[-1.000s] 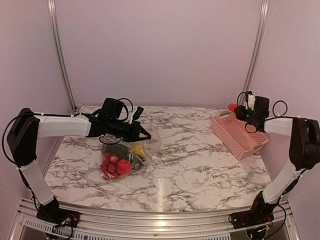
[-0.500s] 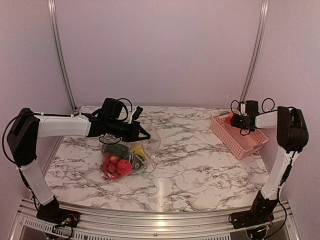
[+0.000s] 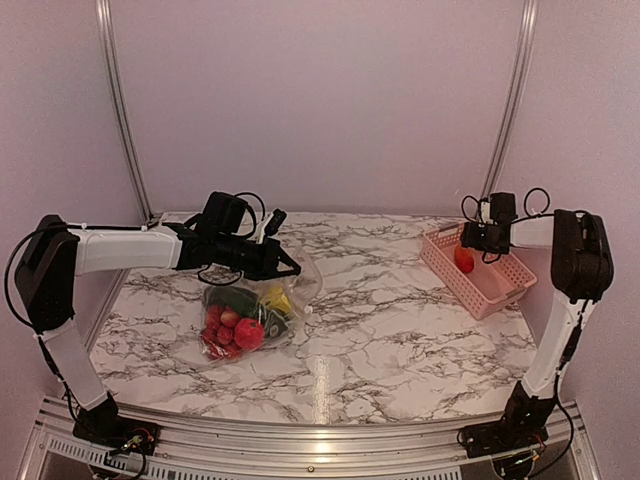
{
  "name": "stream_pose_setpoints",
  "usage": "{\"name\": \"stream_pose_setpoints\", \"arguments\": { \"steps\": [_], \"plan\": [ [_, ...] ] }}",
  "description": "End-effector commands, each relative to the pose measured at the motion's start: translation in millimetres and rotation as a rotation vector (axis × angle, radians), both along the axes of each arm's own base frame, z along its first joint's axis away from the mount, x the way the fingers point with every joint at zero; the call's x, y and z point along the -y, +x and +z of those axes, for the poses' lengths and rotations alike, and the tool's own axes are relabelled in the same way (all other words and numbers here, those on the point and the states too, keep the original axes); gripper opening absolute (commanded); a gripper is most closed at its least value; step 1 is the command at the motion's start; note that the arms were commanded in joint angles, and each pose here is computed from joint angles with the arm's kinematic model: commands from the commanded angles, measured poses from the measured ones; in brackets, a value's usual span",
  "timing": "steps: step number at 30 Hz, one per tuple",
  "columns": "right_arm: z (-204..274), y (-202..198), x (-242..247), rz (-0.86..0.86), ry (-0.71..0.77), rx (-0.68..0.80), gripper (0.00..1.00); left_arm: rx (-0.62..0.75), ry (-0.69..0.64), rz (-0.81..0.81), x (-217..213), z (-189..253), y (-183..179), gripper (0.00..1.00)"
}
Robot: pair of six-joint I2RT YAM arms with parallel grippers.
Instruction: Open the zip-top bag and remove the fake food
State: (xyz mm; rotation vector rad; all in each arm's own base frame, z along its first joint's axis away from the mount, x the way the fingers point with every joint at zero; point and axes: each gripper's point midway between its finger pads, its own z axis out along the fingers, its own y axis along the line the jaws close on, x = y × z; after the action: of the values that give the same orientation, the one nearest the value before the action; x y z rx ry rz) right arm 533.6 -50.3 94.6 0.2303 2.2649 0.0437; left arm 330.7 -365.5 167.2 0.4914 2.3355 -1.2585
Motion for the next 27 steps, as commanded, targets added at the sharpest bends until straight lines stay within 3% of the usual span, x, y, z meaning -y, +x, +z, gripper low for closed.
{"name": "stream_pose_setpoints", "arguments": {
  "steps": [1,6,12,23,27],
  "plan": [
    [58,0,-6,0.043,0.000,0.093,0.66,0.004,0.015,-0.010,-1,-2,3,0.00],
    [94,-12,-47,0.176,0.017,0.178,0.64,0.015,0.010,-0.021,-2,1,1,0.00],
    [135,-40,-136,0.444,0.089,0.340,0.63,0.004,-0.018,-0.065,2,7,-13,0.00],
    [151,-151,-307,1.059,0.207,0.499,0.53,-0.003,-0.028,-0.207,23,13,-56,0.00],
    [143,-190,-351,1.198,0.242,0.493,0.44,0.005,0.000,-0.232,23,11,-67,0.00]
  ]
}}
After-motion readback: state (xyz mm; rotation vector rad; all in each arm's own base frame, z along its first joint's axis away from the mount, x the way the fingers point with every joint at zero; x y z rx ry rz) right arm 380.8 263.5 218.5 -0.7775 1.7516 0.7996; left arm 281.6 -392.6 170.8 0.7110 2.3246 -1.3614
